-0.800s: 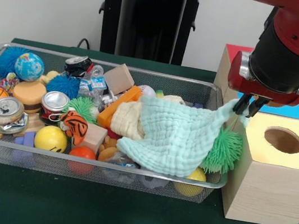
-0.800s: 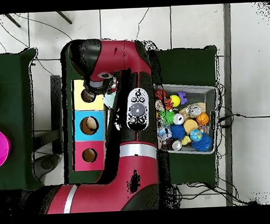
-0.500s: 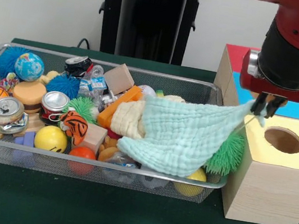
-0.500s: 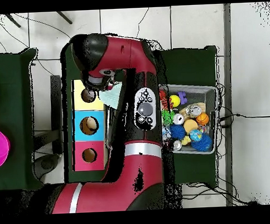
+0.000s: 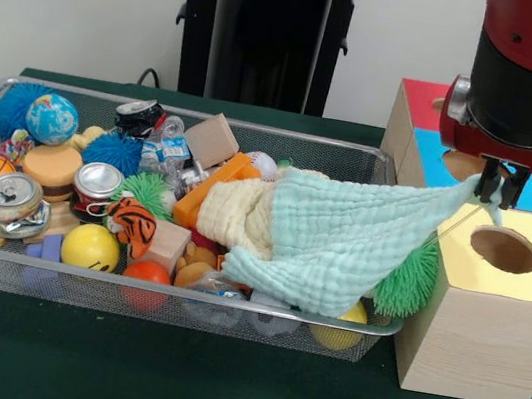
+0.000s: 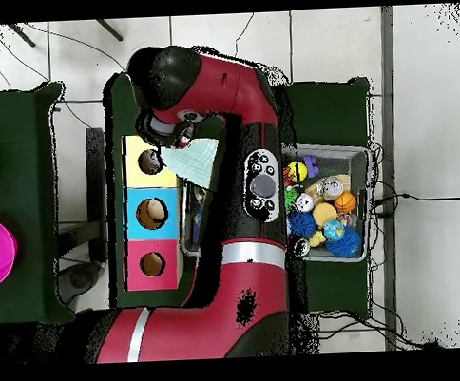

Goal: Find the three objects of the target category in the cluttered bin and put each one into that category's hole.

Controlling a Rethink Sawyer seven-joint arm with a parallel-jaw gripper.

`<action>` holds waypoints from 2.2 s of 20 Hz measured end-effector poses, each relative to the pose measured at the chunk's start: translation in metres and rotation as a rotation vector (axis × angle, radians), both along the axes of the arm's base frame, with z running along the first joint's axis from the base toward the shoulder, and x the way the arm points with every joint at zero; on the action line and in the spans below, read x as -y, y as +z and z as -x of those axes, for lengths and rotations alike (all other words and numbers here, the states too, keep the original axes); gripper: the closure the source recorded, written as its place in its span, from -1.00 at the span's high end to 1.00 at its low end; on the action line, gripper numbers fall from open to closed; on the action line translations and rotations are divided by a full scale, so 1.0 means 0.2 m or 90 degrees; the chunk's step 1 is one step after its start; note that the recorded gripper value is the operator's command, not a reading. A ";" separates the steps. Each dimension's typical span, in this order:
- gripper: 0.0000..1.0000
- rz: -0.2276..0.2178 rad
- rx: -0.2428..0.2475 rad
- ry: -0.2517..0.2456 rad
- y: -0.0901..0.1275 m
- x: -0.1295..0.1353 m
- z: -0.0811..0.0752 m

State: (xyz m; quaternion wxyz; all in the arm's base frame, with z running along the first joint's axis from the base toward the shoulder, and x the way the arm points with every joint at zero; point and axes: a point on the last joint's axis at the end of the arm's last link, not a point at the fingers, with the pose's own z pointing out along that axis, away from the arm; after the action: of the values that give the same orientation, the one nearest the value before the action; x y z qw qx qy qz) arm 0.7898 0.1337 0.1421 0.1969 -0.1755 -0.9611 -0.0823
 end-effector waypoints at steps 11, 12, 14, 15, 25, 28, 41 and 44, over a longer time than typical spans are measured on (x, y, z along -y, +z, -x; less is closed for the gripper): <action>-1.00 0.002 0.003 -0.010 0.04 0.01 -0.01; -1.00 0.002 0.003 -0.011 0.05 0.01 0.00; -1.00 0.005 0.001 -0.012 0.05 0.02 0.00; -1.00 0.008 -0.003 -0.014 0.05 0.03 0.01; -1.00 0.014 -0.011 -0.019 0.06 0.07 0.04; -1.00 0.016 -0.011 -0.020 0.05 0.09 0.04; 1.00 0.028 -0.009 -0.023 0.07 0.13 0.04; 1.00 0.030 -0.007 -0.024 0.08 0.14 0.04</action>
State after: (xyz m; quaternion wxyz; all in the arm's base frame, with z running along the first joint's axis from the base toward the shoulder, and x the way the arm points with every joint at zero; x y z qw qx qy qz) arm 0.7825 0.1062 0.1581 0.1963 -0.1987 -0.9582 -0.0621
